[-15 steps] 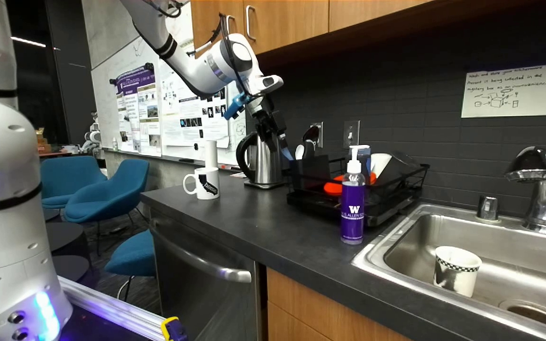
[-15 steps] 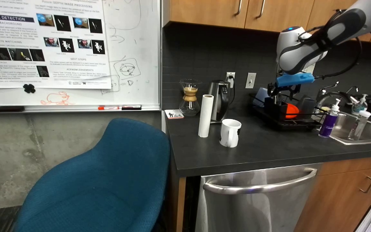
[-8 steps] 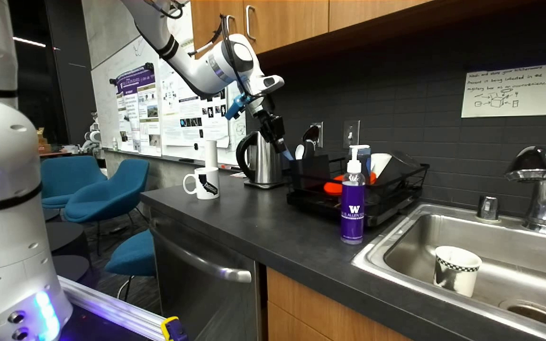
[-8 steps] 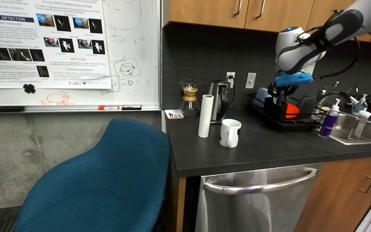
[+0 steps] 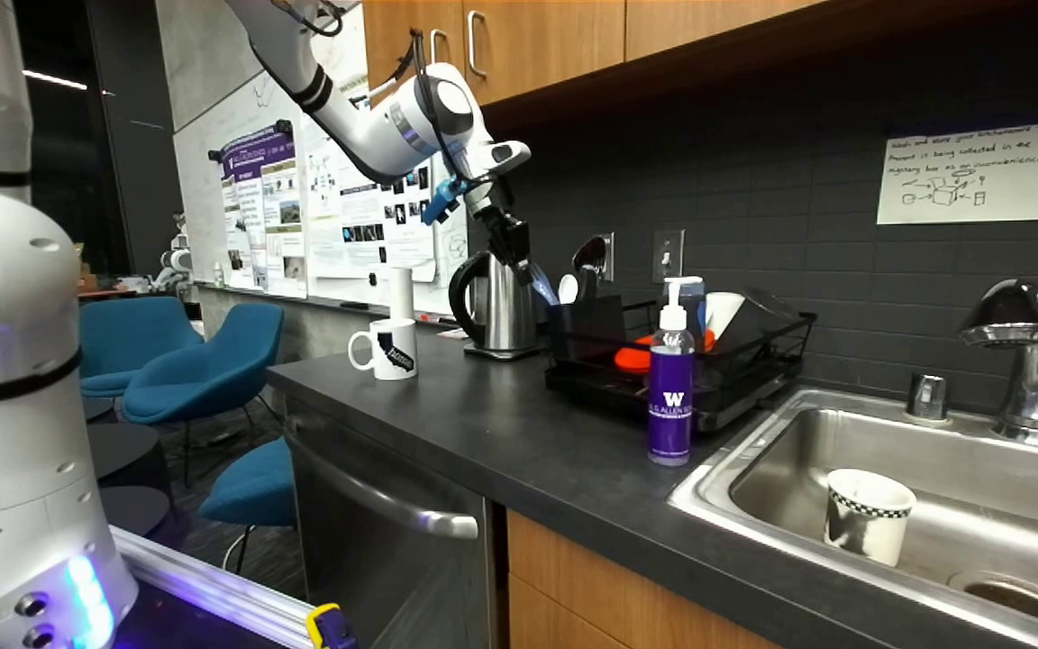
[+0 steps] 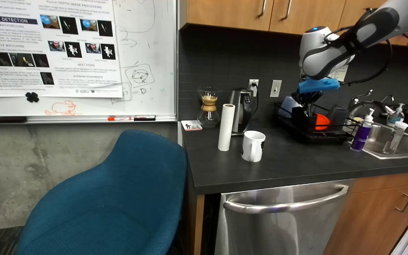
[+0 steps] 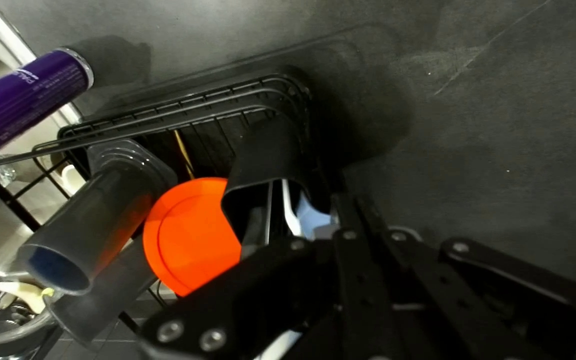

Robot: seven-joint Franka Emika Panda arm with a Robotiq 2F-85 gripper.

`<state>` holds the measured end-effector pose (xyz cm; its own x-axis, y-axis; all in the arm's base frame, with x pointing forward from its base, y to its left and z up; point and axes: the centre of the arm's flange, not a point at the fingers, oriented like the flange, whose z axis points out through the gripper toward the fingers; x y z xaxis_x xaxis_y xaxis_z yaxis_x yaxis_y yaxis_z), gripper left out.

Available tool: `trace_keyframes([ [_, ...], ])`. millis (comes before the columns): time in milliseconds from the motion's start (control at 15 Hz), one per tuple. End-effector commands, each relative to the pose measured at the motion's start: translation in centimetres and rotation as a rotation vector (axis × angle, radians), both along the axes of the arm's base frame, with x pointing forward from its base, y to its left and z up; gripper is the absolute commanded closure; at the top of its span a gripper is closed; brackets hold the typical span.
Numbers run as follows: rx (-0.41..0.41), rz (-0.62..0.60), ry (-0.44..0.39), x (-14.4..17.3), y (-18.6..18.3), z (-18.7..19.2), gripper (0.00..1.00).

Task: Remove the knife from the countertop, then remove the fork from the dishrack

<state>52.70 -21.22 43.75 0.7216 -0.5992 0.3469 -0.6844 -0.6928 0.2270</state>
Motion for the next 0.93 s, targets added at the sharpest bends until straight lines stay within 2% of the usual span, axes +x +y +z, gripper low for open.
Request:
trace_keyframes([
  [0,-0.013,-0.010,-0.028,-2.4,1.8,2.1,0.99],
  [533,-0.086,0.079,-0.108,-6.2,6.5,7.4,0.99],
  [867,-0.103,0.133,-0.150,-6.6,11.8,9.7,0.99],
])
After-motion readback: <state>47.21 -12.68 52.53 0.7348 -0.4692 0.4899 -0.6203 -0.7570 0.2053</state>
